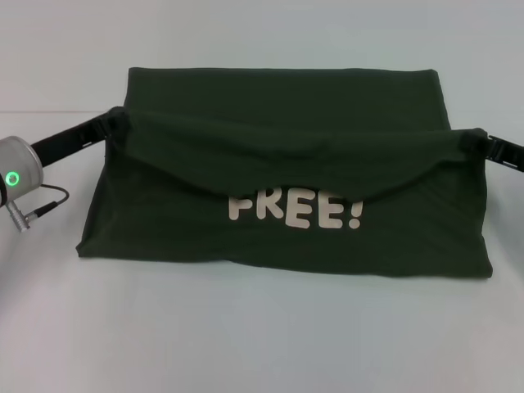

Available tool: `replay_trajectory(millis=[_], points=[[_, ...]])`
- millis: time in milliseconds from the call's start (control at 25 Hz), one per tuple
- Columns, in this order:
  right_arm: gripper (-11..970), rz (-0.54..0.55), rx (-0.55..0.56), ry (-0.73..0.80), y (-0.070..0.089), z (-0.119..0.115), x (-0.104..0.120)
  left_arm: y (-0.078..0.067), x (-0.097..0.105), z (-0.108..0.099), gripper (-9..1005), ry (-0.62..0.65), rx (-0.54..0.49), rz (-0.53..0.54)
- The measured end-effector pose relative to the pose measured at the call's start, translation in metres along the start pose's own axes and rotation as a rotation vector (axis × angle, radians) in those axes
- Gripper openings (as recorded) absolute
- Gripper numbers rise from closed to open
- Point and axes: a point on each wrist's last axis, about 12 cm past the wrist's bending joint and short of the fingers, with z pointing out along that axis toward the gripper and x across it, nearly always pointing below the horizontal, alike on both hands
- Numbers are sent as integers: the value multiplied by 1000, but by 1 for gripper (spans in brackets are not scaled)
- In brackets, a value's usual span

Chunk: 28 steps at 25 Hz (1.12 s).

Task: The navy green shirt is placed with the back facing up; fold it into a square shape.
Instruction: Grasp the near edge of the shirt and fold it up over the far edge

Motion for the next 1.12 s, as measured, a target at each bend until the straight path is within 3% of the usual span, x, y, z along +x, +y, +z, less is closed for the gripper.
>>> replay_trajectory(millis=[840,1080,1120], points=[[116,-40,-25,39,16,17,2,-2,10,14,49,-41,-87,57],[132,-47,-3,56,16,20,5,3,17,17,114,-72,-141,30],[173,-46,-1,57,16,20,6,3,18,17,125,-75,-143,27]])
